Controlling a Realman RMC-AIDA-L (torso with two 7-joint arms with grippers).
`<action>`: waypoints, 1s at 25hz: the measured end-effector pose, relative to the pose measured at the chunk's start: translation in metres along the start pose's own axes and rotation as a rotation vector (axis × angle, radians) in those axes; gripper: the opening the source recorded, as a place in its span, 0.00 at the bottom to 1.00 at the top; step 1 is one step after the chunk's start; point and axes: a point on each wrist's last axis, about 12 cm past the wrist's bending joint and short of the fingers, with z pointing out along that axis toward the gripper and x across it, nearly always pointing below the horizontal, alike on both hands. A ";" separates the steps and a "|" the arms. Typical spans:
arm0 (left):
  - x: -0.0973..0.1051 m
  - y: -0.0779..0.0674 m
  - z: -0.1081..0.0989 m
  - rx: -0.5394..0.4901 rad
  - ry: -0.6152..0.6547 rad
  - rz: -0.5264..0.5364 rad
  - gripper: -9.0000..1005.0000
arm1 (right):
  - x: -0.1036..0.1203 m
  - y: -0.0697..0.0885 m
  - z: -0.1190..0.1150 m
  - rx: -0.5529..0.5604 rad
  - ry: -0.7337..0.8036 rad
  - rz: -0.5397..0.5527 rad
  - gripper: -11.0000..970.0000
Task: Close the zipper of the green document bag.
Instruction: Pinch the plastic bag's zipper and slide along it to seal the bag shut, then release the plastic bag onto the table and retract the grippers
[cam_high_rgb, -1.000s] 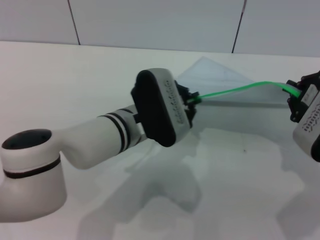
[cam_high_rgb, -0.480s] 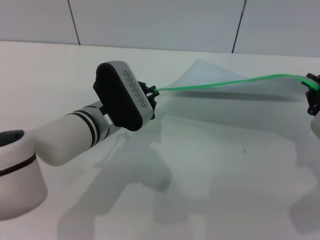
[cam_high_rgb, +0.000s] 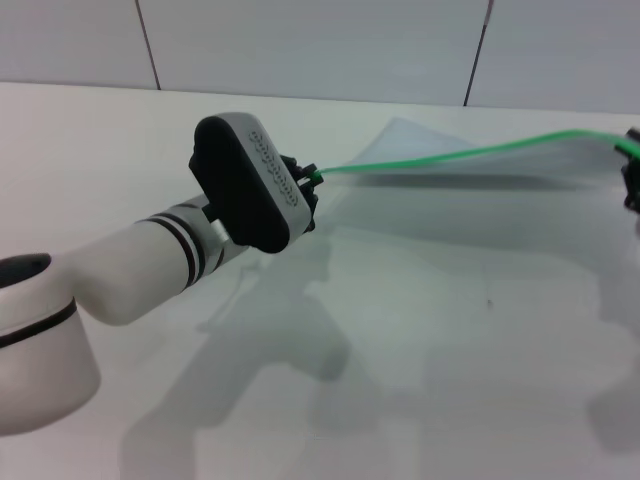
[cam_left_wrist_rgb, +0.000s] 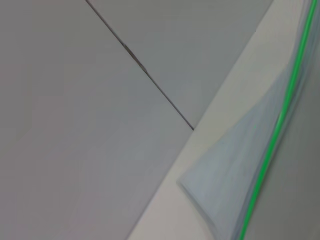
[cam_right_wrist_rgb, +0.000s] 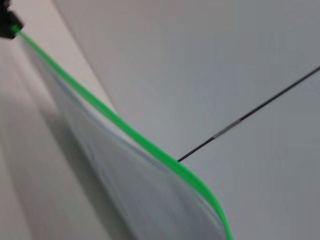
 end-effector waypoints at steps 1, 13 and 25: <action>-0.003 0.002 0.000 -0.004 -0.009 -0.005 0.08 | 0.000 -0.003 0.000 0.016 -0.005 0.032 0.11; -0.038 0.045 -0.005 -0.066 -0.284 -0.418 0.21 | 0.011 -0.041 -0.019 0.328 -0.271 0.512 0.29; 0.002 0.052 -0.040 -0.145 -0.510 -0.606 0.61 | 0.035 0.015 0.032 0.328 -0.377 0.743 0.59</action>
